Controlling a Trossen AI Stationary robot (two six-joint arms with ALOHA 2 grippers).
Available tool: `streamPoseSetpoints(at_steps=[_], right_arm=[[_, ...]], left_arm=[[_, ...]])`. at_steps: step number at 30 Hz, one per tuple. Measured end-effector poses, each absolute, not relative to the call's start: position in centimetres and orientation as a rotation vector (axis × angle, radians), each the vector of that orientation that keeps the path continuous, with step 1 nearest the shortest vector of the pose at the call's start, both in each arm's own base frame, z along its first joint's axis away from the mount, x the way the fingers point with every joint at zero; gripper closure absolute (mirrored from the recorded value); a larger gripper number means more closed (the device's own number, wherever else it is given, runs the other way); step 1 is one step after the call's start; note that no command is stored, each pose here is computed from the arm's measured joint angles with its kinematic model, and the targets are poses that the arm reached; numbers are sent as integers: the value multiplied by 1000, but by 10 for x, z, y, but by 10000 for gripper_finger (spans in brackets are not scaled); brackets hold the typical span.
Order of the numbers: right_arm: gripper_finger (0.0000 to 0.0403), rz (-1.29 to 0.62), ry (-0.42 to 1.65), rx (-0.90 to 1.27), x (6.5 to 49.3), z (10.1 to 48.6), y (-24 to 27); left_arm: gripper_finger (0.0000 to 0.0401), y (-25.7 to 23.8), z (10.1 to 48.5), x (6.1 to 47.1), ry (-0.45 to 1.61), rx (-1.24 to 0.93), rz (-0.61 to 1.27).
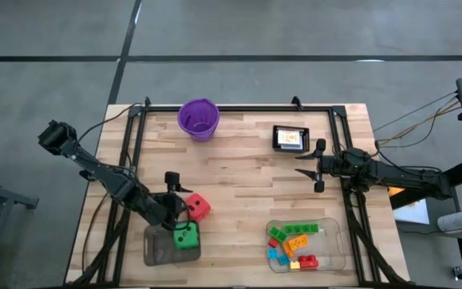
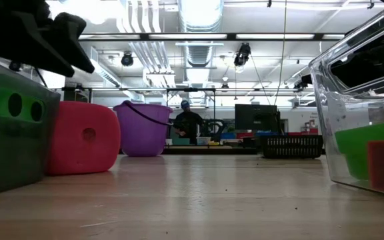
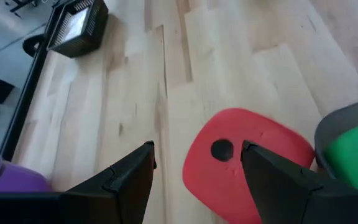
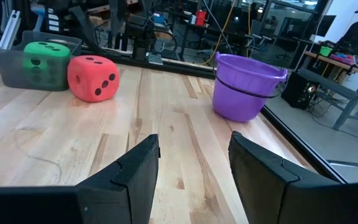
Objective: Pick & Place Toys
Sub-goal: Put the red dice into the black bin
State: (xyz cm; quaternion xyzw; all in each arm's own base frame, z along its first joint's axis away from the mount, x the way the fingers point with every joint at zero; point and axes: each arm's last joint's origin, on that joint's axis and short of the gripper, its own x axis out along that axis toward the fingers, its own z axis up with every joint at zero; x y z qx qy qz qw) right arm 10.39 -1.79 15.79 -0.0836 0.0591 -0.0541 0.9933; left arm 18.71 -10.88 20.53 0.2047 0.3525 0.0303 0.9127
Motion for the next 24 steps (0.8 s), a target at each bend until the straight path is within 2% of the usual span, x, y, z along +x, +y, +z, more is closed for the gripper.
streamPoseSetpoints(at_steps=[12,15,21,24], right_arm=[[212,-109,118,-165,104,158,-18],[212,-109,118,-165,104,158,-18],[212,-109,118,-164,104,158,-18],[212,-109,118,-164,104,158,-18]], left_arm=[[150,-107,207,185,762,417,77],[120,-108,206,185,772,414,63],[37,-107,206,185,774,414,69],[11,-106,206,185,776,420,67]])
